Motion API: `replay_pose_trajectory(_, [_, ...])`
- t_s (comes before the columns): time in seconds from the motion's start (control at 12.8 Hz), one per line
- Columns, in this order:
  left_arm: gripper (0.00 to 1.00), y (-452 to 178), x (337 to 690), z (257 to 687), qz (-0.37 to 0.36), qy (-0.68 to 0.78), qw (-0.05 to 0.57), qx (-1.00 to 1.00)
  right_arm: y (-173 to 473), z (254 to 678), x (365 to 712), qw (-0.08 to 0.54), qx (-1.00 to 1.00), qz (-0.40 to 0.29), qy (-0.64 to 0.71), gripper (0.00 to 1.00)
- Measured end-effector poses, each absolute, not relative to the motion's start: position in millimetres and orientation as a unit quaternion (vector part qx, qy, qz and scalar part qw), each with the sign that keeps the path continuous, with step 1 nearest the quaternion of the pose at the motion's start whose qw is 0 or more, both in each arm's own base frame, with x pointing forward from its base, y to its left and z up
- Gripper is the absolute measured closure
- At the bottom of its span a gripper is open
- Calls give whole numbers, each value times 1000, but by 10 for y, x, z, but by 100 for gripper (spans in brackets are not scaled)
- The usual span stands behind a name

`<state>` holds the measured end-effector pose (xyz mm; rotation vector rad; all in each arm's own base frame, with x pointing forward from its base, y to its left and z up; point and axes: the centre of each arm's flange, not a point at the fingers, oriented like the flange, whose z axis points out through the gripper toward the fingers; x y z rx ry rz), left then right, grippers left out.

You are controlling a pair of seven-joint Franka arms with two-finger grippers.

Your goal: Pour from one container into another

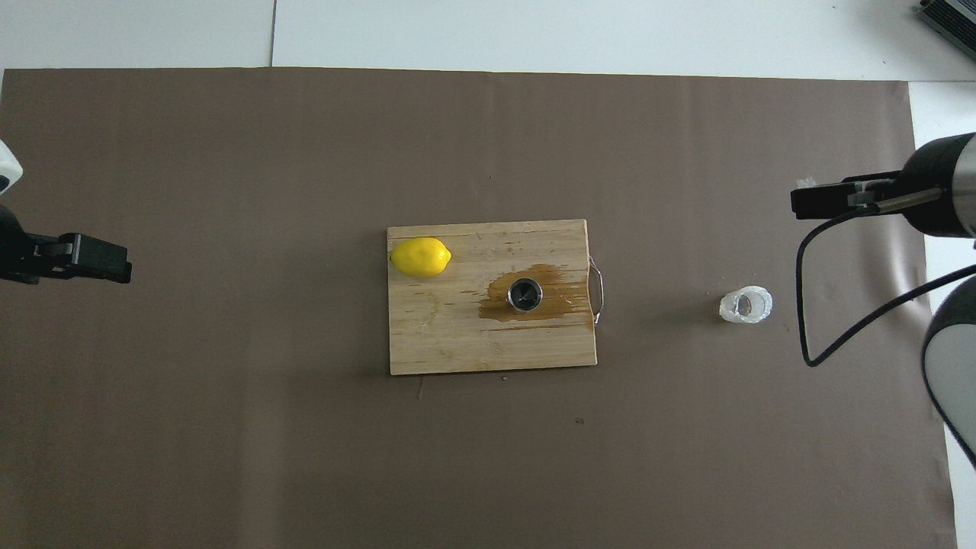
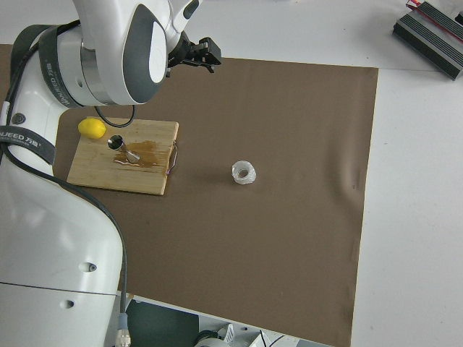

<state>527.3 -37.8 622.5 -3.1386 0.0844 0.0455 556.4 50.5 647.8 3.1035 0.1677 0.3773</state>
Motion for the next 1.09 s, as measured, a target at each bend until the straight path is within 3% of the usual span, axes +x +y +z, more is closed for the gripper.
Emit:
replay_pose_trajectory(0.62, [0,-378,5273,6225,15,27,1,-1000,288,6532,5429,9,998,53,-21,0])
replay_pose_trajectory(1.09, [0,-378,5273,6225,14,27,1,-1000,226,6567,5460,7,999,43,-31,0])
